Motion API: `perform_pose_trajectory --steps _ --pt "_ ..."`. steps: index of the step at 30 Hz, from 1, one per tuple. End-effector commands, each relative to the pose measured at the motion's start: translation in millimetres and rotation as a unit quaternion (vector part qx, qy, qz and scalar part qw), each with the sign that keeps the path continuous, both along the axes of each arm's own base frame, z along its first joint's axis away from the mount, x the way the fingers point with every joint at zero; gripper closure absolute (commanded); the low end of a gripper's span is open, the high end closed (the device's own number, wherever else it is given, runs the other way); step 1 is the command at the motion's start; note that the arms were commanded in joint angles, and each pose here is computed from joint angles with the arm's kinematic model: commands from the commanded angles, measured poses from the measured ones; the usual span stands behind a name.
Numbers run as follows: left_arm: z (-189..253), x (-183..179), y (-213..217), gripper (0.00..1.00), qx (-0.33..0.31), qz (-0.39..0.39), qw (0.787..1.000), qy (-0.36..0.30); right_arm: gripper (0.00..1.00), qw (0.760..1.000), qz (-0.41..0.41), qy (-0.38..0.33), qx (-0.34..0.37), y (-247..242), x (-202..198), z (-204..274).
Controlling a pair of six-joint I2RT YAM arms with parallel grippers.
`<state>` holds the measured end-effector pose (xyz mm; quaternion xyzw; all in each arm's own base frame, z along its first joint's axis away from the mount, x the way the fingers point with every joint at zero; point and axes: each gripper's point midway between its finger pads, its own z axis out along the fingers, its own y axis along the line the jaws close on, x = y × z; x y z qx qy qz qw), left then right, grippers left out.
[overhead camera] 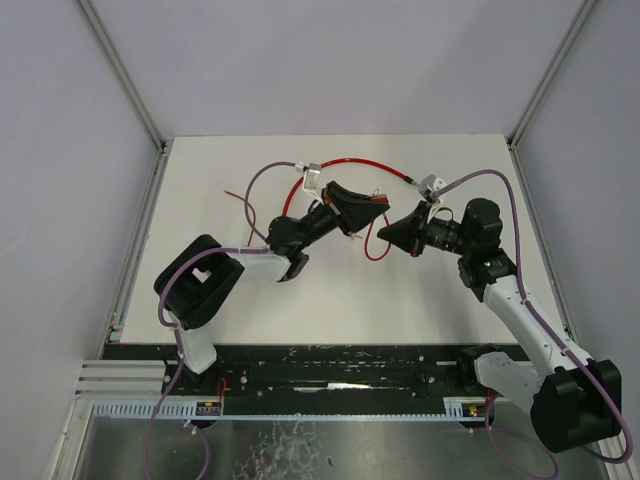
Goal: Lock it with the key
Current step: Lock the lock.
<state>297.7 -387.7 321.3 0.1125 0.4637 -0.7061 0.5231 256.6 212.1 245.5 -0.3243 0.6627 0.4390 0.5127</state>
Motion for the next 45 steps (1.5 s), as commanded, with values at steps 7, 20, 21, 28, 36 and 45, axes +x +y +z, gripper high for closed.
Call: perform_pose_trajectory --steps 7,20,21,28,36,45 --pt "13 -7 5 1.0 -0.018 0.022 0.999 -0.039 1.0 0.998 0.013 -0.046 0.031 3 -5 34" --pt "13 -7 6 1.0 -0.016 0.038 0.998 -0.046 1.0 0.998 0.011 -0.04 0.042 4 -4 36" --pt "12 -7 5 1.0 -0.015 0.039 0.998 -0.046 1.0 0.998 0.012 -0.04 0.044 4 -4 36" --pt "10 -11 -1 1.0 -0.011 0.051 0.997 -0.056 1.0 0.997 0.018 -0.043 0.054 5 -7 39" --pt "5 -12 -6 1.0 -0.003 0.051 0.997 -0.064 1.0 0.997 0.023 -0.047 0.06 6 -9 42" --pt "-13 -12 -11 1.0 0.02 0.056 0.996 -0.07 1.0 0.995 0.045 -0.061 0.071 7 -20 53"
